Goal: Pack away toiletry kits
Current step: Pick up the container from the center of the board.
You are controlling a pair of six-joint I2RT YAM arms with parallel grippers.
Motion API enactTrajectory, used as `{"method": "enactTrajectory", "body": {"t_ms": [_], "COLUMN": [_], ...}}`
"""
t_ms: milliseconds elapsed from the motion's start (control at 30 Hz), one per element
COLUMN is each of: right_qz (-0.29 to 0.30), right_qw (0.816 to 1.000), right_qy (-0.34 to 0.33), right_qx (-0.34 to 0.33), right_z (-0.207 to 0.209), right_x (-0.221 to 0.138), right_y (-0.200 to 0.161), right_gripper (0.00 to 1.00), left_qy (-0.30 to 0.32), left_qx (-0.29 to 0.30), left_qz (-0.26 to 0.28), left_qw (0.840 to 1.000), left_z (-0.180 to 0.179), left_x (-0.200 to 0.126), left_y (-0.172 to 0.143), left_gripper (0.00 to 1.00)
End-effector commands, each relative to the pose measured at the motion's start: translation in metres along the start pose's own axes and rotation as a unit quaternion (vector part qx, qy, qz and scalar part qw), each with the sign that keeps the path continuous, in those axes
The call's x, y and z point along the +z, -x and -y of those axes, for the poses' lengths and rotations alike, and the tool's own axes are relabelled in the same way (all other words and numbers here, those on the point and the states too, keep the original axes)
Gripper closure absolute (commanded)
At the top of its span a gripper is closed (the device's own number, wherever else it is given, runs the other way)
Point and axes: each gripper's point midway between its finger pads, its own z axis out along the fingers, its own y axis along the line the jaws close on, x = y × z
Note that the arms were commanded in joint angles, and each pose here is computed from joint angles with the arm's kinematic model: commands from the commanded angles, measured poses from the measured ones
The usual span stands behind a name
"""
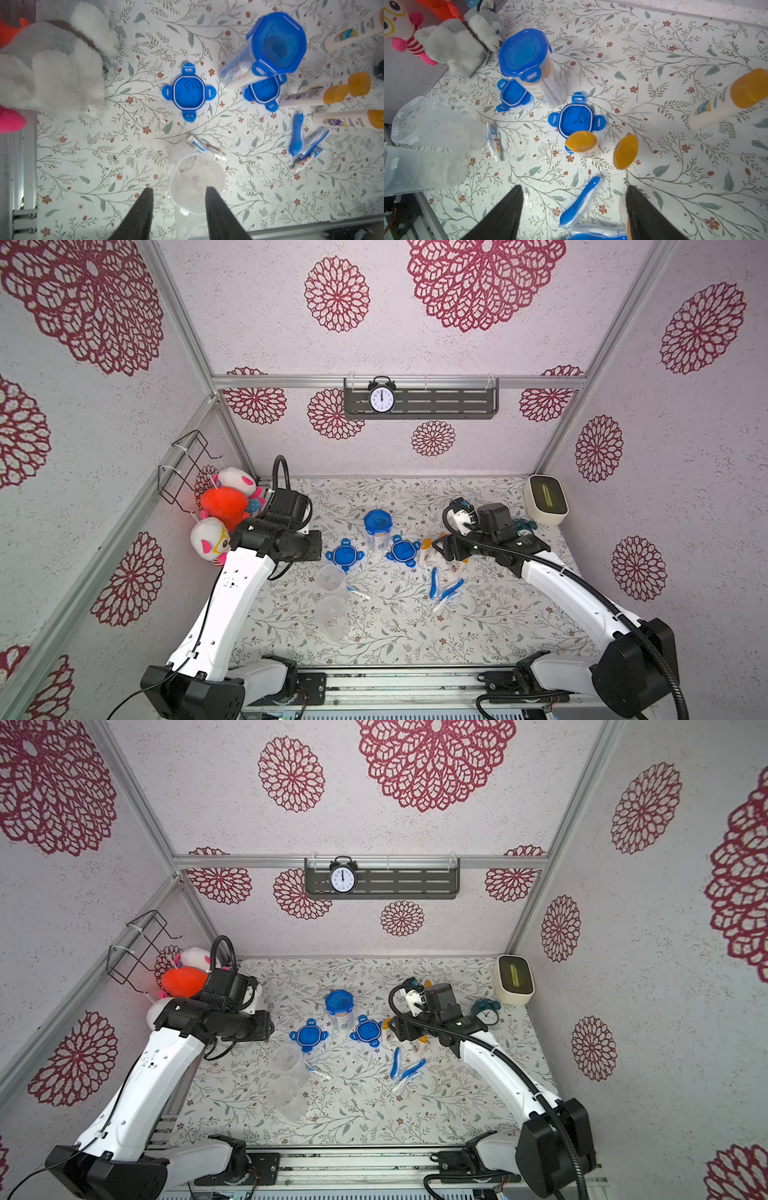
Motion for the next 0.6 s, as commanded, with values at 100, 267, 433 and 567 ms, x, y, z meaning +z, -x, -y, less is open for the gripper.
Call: {"method": "enactTrajectory", "body": {"t_ms": [100,267,433,567], "right_qz": [0.043,0.046,0.050,0.048], "right_qw": [0.999,0.998,0.997,0.996], "right_qy": [0.030,0.036,0.042,0.064], "right_qx": [0.016,0.026,0.030,0.051], "right_z": [-0.002,0.001,0.001,-0.006], "right_x": [-0.012,-0.014,-0.016,-0.017], "right_y": [0.016,0.014,0.015,0.013], "right_gripper": [0.21,0.21,0.21,0.21], "left_qy": [-0.049,-0.010,0.026,0.021], "left_qx": [-0.005,-0.003,0.003,-0.006], "left_qz": [-0.123,-0.143,-0.164,-0.161], "left_qw": [0.991,0.990,0.986,0.987], "left_z": [0.016,0.004,-0.008,-0.007], "left_x": [0.017,0.029,0.043,0.060], "left_y": [-0.041,-0.045,-0.052,-0.053], "left_gripper": [0.55,0.58,0.59,0.59]}}
